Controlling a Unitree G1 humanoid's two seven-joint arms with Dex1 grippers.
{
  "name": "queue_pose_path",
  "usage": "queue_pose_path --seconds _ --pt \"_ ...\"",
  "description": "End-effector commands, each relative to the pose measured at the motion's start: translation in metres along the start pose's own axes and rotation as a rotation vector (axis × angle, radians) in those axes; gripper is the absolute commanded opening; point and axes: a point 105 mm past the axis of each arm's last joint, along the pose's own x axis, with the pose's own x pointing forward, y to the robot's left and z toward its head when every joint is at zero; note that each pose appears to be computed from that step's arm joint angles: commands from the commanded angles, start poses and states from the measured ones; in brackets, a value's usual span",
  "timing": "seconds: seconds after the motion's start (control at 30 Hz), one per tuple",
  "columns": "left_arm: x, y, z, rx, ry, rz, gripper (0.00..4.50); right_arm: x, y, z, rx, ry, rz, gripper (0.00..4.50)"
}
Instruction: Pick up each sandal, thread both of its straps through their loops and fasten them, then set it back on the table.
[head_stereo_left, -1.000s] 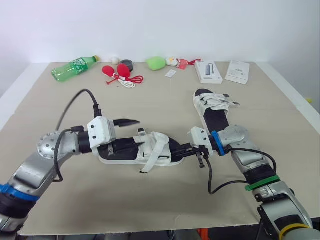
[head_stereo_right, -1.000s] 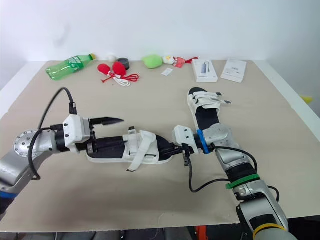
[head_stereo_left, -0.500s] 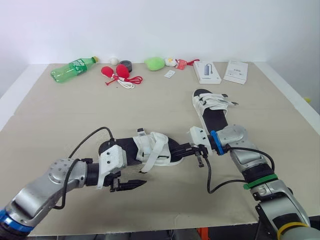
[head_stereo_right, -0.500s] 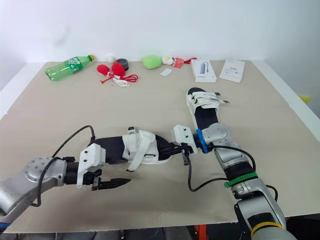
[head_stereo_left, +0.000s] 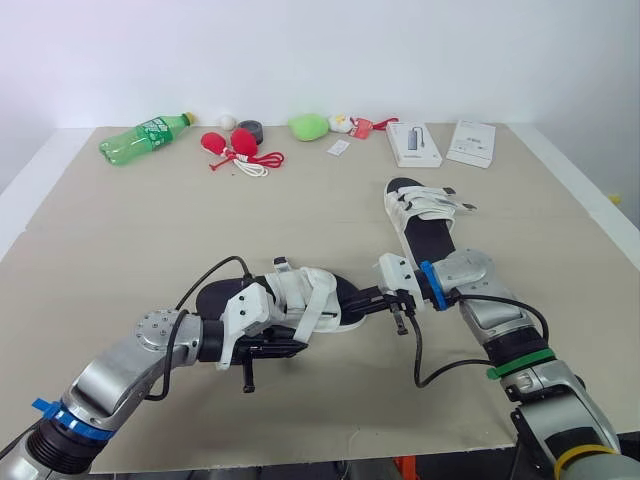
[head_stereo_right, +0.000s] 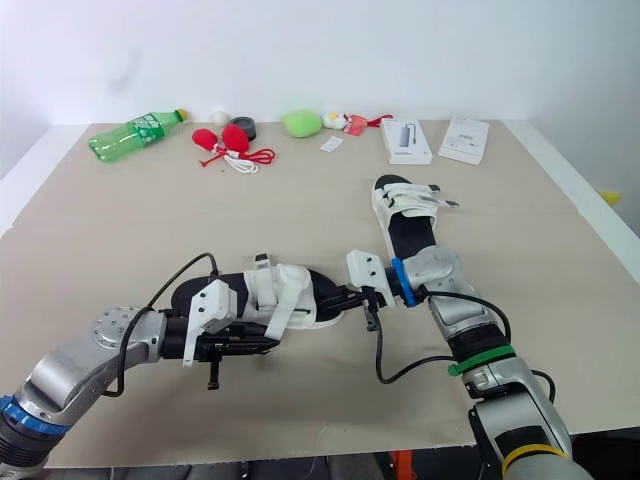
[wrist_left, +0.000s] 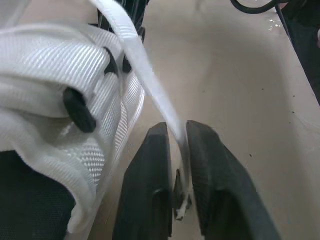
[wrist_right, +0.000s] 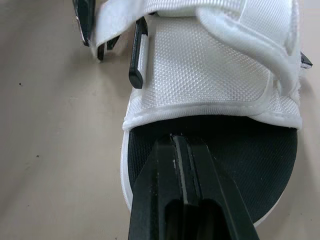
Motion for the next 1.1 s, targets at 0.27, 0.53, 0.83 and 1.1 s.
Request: queue_pose_path --seconds 0.27,0.53,0.83,1.1 --pt "-0.027 0.018 0.088 -0.303 -0.384 -0.151 0.05 -0.003 0.005 -0.01 0.022 0.051 0.003 0.0" --pt "0.016 0.053 0.098 -0.378 -0.321 0.012 0.05 -0.004 0.007 -0.011 0.024 0.054 -0.016 0.0" --pt "0.027 0.03 0.089 -0.429 -0.216 -0.108 0.05 -0.006 0.01 -0.012 0.035 0.058 -0.031 0.0" --pt "0.029 0.025 0.076 -0.444 -0.159 -0.101 0.05 -0.004 0.008 -0.011 0.034 0.055 -0.034 0.0"
